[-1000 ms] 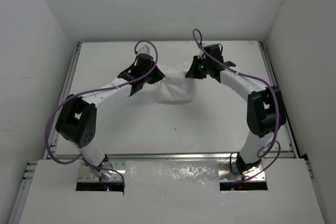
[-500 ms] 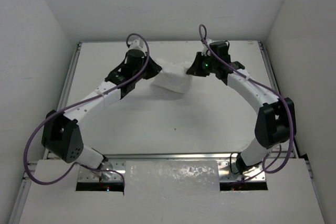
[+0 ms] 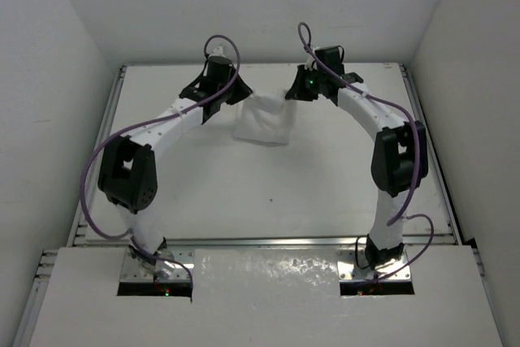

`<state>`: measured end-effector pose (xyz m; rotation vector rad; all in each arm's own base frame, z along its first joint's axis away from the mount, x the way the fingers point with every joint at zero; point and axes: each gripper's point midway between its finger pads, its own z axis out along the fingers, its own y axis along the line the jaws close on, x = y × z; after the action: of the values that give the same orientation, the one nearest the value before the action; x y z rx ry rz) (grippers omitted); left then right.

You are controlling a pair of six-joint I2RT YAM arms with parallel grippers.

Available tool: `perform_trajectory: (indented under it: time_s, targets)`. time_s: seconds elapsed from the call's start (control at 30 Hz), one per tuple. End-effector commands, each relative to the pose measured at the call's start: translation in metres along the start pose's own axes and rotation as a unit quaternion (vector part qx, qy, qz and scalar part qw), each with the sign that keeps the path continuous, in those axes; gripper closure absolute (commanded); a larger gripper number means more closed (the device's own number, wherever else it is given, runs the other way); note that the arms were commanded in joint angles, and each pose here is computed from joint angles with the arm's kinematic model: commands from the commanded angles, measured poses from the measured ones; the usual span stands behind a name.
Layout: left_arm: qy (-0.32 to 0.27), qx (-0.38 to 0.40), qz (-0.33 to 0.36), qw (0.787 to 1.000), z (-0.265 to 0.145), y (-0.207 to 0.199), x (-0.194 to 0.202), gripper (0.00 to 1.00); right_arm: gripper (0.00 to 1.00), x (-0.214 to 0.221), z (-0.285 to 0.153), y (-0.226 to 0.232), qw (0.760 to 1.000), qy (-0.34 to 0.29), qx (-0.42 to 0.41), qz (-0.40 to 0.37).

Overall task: Fold and stack the t-shirts
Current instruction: Fold the long partially folded tshirt into a neat square

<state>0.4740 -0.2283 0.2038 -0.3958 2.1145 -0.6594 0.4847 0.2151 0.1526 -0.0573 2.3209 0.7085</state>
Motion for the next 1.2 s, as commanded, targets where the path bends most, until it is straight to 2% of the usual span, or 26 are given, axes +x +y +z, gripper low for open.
perform_trajectory:
  time_s: [0.0,0.03,0.17,0.4,0.63,0.7,0.77,0.87,0.9,0.97,1.0,1.07,1.1,1.13,1.17]
  targets:
    - [0.003,0.019,0.001,1.000,0.012,-0.008,-0.018,1.00,1.00,-0.020,-0.003,0.004,1.000,-0.015,-0.002,-0.005]
    - [-0.001,0.023,0.002,1.000,0.014,-0.014,-0.025,1.00,1.00,-0.017,-0.002,0.002,1.000,-0.012,0.001,-0.002]
    - [0.007,0.004,-0.005,1.000,0.029,0.004,-0.027,1.00,1.00,-0.009,0.009,-0.009,1.000,-0.002,0.015,0.009]
    - [-0.005,-0.014,-0.007,1.000,0.067,0.019,-0.054,1.00,0.97,-0.039,0.038,-0.033,1.000,-0.006,0.011,0.026]
    - [0.006,-0.008,-0.015,1.000,0.101,0.022,-0.062,1.00,0.96,-0.044,0.073,-0.047,0.999,0.007,0.000,0.037]
    - [0.012,-0.009,-0.015,1.000,0.109,0.024,-0.060,0.97,0.95,-0.042,0.079,-0.050,0.999,0.008,-0.003,0.040]
    - [0.013,-0.009,-0.015,1.000,0.116,0.027,-0.058,0.88,0.95,-0.037,0.088,-0.054,0.999,0.014,-0.007,0.044]
    - [0.011,-0.012,-0.017,1.000,0.122,0.035,-0.058,0.74,0.89,-0.037,0.097,-0.059,0.999,0.010,-0.007,0.046]
    - [0.006,-0.014,-0.023,1.000,0.124,0.038,-0.062,0.61,0.71,-0.039,0.100,-0.063,0.999,0.009,-0.006,0.048]
    - [0.000,-0.014,-0.021,1.000,0.126,0.040,-0.066,0.43,0.40,-0.043,0.104,-0.070,0.999,0.006,0.009,0.050]
    - [-0.005,-0.017,-0.021,1.000,0.124,0.040,-0.070,0.40,0.29,-0.054,0.100,-0.068,0.999,-0.007,0.008,0.044]
    - [-0.015,-0.028,-0.015,0.999,0.116,0.041,-0.078,0.39,0.25,-0.074,0.091,-0.064,0.999,-0.029,0.018,0.029]
    - [-0.033,-0.032,-0.009,0.999,0.103,0.037,-0.091,0.41,0.11,-0.080,0.086,-0.064,0.999,-0.037,0.025,0.024]
    - [-0.024,-0.037,-0.007,0.999,0.107,0.044,-0.080,0.41,0.10,-0.088,0.080,-0.064,0.998,-0.048,0.033,0.018]
    - [-0.055,-0.034,-0.003,0.998,0.093,0.036,-0.096,0.42,0.01,-0.095,0.074,-0.063,0.997,-0.058,0.040,0.010]
